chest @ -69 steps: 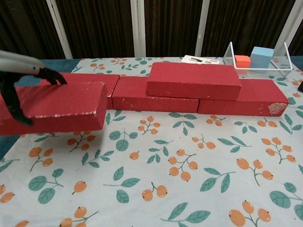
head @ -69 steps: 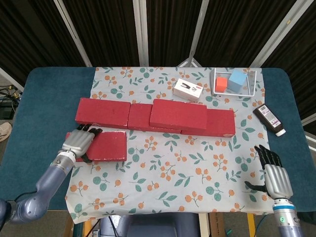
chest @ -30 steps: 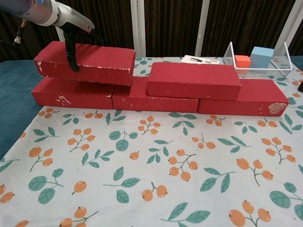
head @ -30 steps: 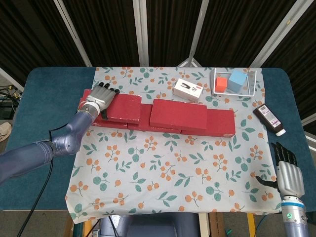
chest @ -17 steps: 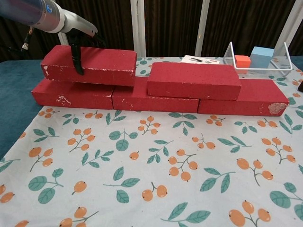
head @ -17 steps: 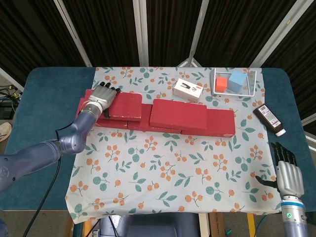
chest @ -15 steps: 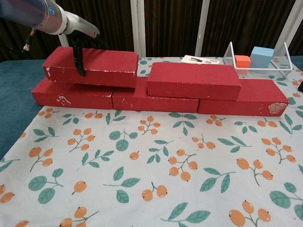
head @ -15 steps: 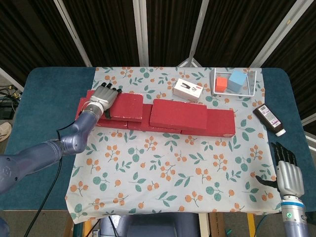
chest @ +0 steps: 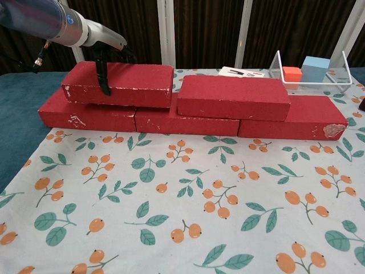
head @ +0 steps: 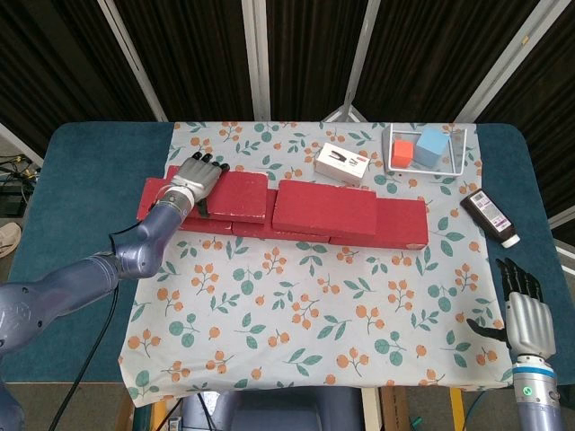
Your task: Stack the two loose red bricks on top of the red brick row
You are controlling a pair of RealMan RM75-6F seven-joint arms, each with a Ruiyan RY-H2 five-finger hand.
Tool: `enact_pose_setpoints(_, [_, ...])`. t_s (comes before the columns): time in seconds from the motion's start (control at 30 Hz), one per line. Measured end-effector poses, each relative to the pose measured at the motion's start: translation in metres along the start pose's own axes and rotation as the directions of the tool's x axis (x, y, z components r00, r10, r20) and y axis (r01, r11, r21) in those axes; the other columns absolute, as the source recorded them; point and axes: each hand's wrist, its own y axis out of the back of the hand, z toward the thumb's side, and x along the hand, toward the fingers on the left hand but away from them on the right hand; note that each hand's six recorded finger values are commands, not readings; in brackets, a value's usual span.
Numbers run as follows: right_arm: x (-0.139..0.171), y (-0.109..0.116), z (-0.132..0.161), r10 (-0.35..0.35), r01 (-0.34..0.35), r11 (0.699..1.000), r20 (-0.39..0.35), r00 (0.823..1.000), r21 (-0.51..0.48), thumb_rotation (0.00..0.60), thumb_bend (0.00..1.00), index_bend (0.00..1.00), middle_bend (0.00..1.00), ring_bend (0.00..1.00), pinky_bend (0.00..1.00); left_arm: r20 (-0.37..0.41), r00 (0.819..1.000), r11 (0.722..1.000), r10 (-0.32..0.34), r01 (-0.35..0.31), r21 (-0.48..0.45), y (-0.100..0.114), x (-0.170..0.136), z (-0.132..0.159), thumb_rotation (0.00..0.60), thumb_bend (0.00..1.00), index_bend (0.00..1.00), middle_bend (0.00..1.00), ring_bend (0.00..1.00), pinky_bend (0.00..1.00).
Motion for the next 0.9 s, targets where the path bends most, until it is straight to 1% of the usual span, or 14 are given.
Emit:
enact_pose_setpoints(0.53, [-0.001, 0.001, -0.002, -0.004, 0.004, 1.000, 0.009, 1.000, -0.005, 0.600, 0.08, 0.00, 0.00, 0.00, 0.00, 0.034, 0.999, 1.000, -0.010, 0.010, 0.005, -0.006, 0.007, 0.012, 0.600, 0.00, 0.36, 0.30, 0.00, 0.02])
enact_pose_setpoints(0.9, [-0.001, 0.001, -0.001, -0.006, 0.006, 1.000, 0.010, 1.000, -0.008, 0.600, 0.08, 0.00, 0.00, 0.00, 0.00, 0.046, 0.999, 1.000, -0.009, 0.009, 0.009, -0.004, 0.005, 0.020, 0.600, 0.00, 0.36, 0.30, 0.00, 0.02])
